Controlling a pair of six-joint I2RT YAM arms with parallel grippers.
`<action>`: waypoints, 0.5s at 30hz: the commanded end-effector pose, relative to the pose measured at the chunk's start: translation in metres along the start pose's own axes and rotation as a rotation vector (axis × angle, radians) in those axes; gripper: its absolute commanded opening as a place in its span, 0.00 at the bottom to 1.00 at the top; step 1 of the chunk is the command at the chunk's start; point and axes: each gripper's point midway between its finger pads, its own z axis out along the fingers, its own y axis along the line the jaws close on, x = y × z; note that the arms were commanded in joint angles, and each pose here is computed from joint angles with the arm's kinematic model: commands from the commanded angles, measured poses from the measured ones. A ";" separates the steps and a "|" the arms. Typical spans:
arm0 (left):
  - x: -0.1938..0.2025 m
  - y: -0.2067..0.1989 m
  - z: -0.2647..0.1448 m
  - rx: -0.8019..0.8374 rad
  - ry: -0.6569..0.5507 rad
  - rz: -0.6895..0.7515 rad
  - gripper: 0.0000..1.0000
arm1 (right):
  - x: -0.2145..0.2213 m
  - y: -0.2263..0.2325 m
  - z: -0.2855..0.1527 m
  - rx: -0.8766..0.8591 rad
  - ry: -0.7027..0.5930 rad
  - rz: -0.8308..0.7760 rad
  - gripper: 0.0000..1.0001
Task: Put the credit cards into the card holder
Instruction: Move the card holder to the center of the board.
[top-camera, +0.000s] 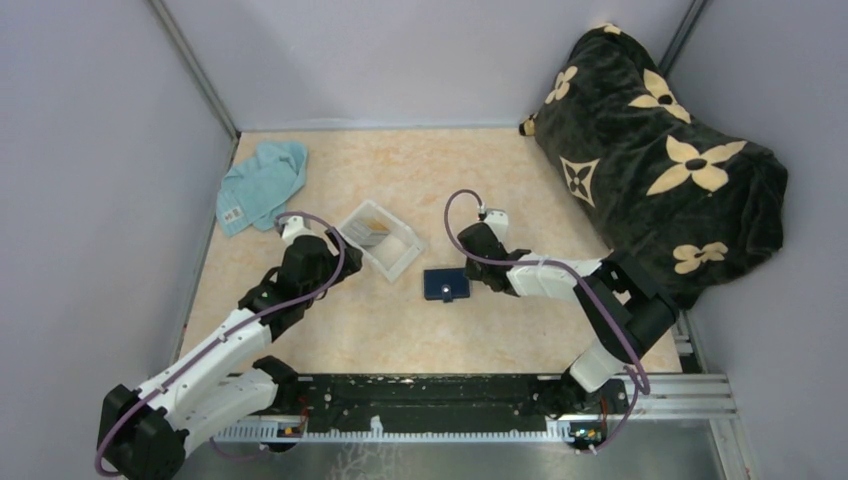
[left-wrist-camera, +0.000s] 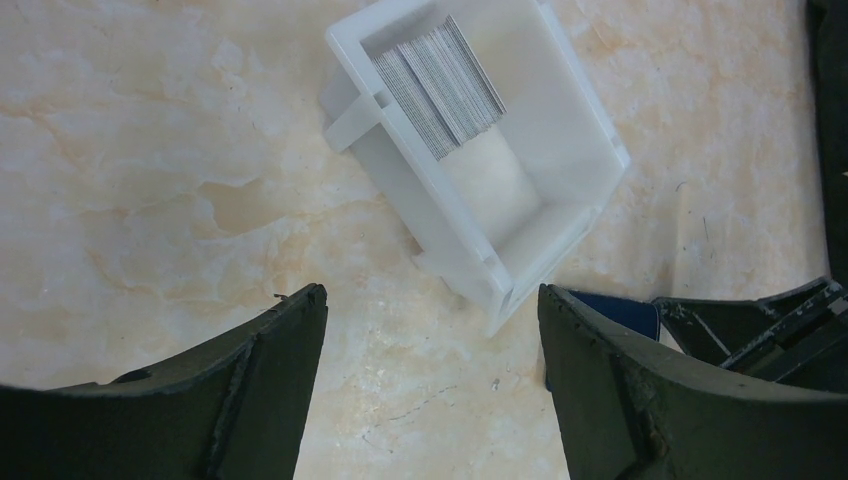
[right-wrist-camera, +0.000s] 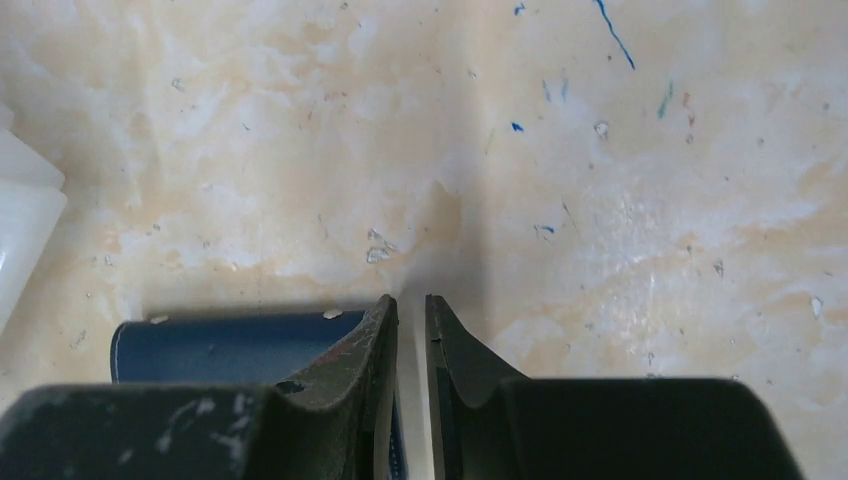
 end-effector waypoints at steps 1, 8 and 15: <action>0.002 -0.001 -0.001 -0.002 0.008 0.044 0.83 | -0.037 0.033 0.008 -0.112 -0.065 -0.016 0.17; 0.012 -0.026 -0.012 0.086 0.052 0.121 0.82 | -0.084 0.023 -0.022 -0.054 -0.179 -0.060 0.27; 0.047 -0.059 -0.034 0.186 0.129 0.215 0.79 | -0.070 0.015 -0.074 -0.132 -0.174 -0.042 0.33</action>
